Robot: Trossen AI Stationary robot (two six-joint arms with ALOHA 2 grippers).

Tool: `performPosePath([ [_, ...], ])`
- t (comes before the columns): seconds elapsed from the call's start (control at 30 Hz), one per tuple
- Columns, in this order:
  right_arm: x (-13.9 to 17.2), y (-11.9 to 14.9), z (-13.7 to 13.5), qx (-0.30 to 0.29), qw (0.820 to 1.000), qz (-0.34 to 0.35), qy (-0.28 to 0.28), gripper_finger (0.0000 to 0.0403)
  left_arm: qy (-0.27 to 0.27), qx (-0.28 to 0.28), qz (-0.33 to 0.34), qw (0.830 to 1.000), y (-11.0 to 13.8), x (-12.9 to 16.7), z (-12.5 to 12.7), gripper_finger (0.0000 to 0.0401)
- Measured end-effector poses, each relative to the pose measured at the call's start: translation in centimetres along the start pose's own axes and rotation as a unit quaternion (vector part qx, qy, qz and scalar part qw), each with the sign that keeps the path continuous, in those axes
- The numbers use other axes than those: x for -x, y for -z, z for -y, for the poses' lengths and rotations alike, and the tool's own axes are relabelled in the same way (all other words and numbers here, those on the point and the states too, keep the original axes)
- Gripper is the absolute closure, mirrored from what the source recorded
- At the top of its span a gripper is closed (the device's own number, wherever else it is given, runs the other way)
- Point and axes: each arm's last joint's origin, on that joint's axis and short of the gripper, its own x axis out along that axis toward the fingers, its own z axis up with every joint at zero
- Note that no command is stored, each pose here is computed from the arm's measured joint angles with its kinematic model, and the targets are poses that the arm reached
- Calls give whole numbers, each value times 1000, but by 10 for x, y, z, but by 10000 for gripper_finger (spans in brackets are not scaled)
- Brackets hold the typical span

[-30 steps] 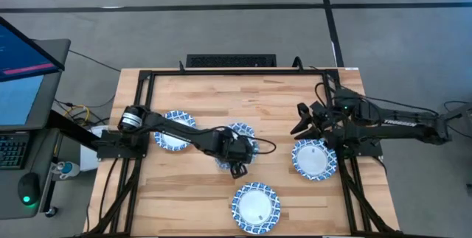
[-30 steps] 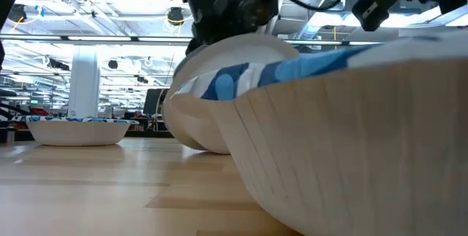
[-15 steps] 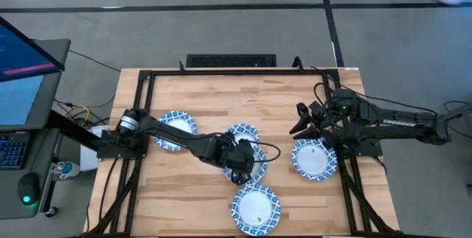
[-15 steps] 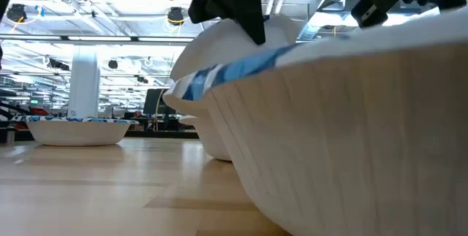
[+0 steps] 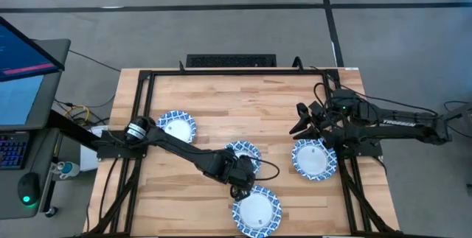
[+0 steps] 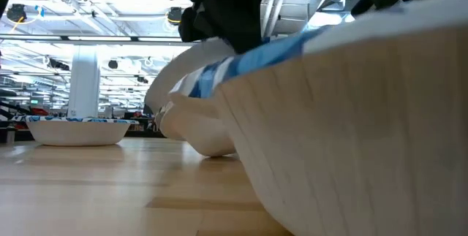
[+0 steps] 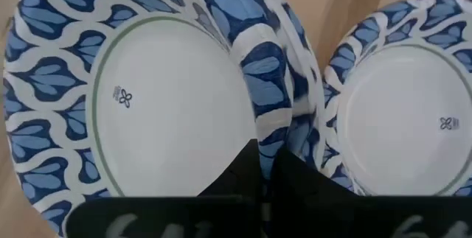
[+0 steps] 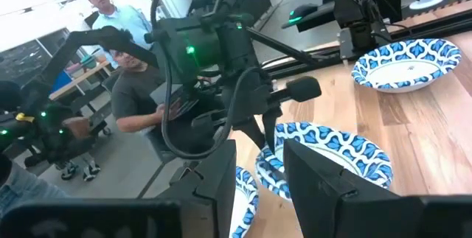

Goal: Nest bowls inside each other
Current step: Stack the blue patterned bowl on the blue patterned bowl

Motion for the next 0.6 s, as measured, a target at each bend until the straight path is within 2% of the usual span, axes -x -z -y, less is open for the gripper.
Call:
performPosePath([
  [0.17, 0, 0, 0, 0, 1000, 0, 0, 265, 30, -15, 1, 999, -6, 1, -2, 400],
  [0.27, 0, 0, 0, -1, 1000, -1, 0, 266, 40, -3, 13, 999, -12, 2, -4, 389],
  [0.4, 0, 0, 0, -1, 1000, -2, 0, 264, 47, 23, 14, 999, -20, 0, -10, 356],
  [0.6, 0, 1, 0, -5, 1000, -6, 2, 266, 84, 39, 41, 995, -32, -1, -12, 305],
])
